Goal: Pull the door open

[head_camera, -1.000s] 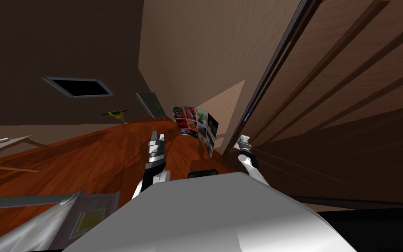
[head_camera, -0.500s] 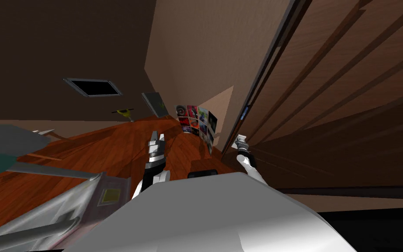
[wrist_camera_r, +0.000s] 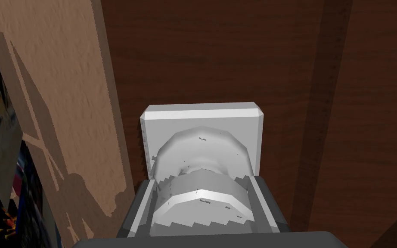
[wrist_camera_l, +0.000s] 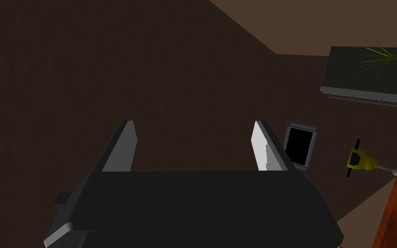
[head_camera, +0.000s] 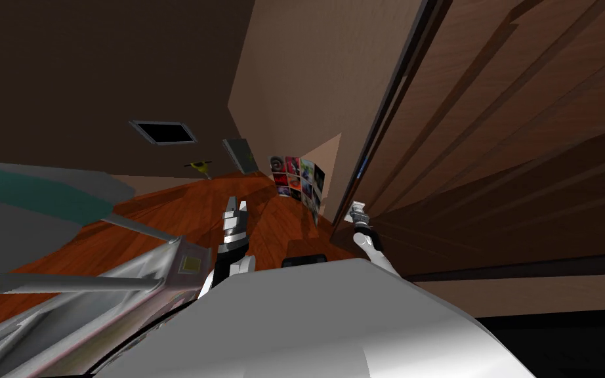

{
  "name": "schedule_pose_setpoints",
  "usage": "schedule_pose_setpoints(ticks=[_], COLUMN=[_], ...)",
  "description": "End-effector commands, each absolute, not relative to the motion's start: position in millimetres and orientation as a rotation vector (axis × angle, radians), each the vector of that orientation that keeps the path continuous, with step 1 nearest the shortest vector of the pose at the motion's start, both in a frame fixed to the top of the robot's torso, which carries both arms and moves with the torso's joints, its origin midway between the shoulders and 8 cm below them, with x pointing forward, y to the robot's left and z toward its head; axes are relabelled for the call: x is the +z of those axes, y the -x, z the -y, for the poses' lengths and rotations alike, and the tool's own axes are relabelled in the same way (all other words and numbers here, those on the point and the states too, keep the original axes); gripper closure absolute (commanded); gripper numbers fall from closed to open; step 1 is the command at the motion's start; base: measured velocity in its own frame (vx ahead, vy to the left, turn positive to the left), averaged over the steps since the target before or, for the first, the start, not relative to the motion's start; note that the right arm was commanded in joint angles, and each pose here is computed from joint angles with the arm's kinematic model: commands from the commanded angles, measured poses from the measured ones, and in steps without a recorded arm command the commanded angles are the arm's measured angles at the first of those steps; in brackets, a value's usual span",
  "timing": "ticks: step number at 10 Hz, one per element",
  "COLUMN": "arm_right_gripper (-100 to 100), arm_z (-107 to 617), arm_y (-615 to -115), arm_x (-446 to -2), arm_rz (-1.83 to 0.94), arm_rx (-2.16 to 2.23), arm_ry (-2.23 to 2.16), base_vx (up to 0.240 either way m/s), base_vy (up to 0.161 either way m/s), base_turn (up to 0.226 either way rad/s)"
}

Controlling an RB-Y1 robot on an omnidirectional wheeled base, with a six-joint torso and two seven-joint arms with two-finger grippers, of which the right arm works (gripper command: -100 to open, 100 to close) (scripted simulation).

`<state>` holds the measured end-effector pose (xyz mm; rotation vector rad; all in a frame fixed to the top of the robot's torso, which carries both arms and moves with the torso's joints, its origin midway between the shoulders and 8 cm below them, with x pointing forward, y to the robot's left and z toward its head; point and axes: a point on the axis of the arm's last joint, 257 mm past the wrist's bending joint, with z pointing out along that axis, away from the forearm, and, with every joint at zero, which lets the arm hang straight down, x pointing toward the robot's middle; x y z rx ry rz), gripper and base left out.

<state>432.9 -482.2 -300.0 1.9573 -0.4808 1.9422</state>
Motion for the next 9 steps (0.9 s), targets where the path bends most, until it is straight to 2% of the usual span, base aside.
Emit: schedule_pose_setpoints(ticks=[1, 2, 4, 9], arm_right_gripper=[100, 100, 100, 100], arm_z=[473.6, 468.9, 465.9, 454.6], arm_y=[-437.5, -438.9, -438.2, -438.6], arm_x=[-296.6, -296.3, -299.4, -297.1], arm_rz=[0.46, 0.449, 0.438, 0.393], arm_rx=[1.964, 1.973, 1.975, 2.008], arm_ry=[-1.966, -1.973, -1.987, -2.01], base_vx=[-0.233, -0.253, -0.12, -0.229], base_vy=[-0.022, -0.008, 0.004, -0.014], base_turn=[0.096, 0.077, 0.069, 0.109])
